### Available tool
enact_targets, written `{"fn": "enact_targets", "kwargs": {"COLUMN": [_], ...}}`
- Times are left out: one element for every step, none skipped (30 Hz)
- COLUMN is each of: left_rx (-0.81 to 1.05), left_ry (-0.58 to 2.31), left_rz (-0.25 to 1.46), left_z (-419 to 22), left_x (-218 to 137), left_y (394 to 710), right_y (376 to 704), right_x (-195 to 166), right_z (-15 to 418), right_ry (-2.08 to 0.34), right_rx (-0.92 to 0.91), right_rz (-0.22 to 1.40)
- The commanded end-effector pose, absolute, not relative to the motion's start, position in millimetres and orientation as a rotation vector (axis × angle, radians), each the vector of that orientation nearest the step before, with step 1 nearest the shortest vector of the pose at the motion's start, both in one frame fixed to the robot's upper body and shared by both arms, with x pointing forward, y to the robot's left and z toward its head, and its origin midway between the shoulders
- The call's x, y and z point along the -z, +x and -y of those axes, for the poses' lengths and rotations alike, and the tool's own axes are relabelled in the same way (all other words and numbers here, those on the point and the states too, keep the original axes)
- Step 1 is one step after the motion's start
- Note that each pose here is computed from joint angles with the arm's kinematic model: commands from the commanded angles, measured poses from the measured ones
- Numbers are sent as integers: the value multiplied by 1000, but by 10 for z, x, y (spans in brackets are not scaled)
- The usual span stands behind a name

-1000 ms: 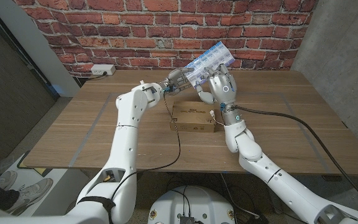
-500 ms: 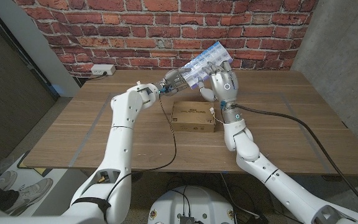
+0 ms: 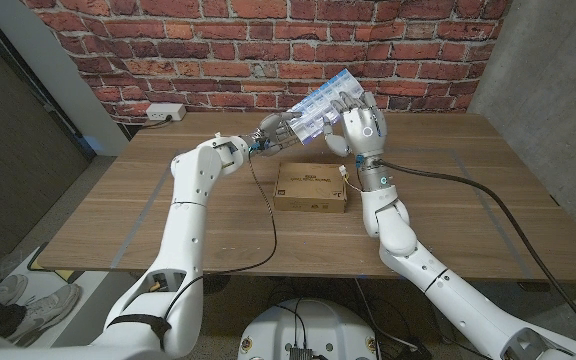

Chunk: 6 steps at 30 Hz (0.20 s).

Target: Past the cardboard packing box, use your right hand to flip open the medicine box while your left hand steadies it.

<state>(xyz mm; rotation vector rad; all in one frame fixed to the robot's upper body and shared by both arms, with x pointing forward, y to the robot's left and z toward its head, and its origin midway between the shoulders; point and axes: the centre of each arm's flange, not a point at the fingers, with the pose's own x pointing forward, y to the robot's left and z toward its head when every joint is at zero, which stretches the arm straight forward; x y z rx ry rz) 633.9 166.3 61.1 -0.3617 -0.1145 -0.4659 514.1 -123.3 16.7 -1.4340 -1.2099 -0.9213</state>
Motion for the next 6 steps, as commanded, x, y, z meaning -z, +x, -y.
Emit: {"fn": "enact_targets", "kwargs": {"left_rx": [452,451,448,447,441,434], "left_ry": [-378,-383,-386,-389,-393,-396], "left_rz": [76,70,65,62,60,61], "left_z": [-1897,-1907,-1922,-1937,-1958,-1985], "left_x": [-486,-467,-447,-431,-418,-407], "left_y": [6458,6467,6475,6480,6480,6475], "right_y": [5097,5089,5082,5077,5074,5076], "right_x": [-211,-207,-205,-203,-204,-209], "right_z": [1014,991,972,957,948,939], "right_ry": [-1463,-1457,-1451,-1442,-1434,-1427], "right_rx": [938,932,926,921,916,909], "right_rz": [1197,1204,1208,1211,1213,1214]}}
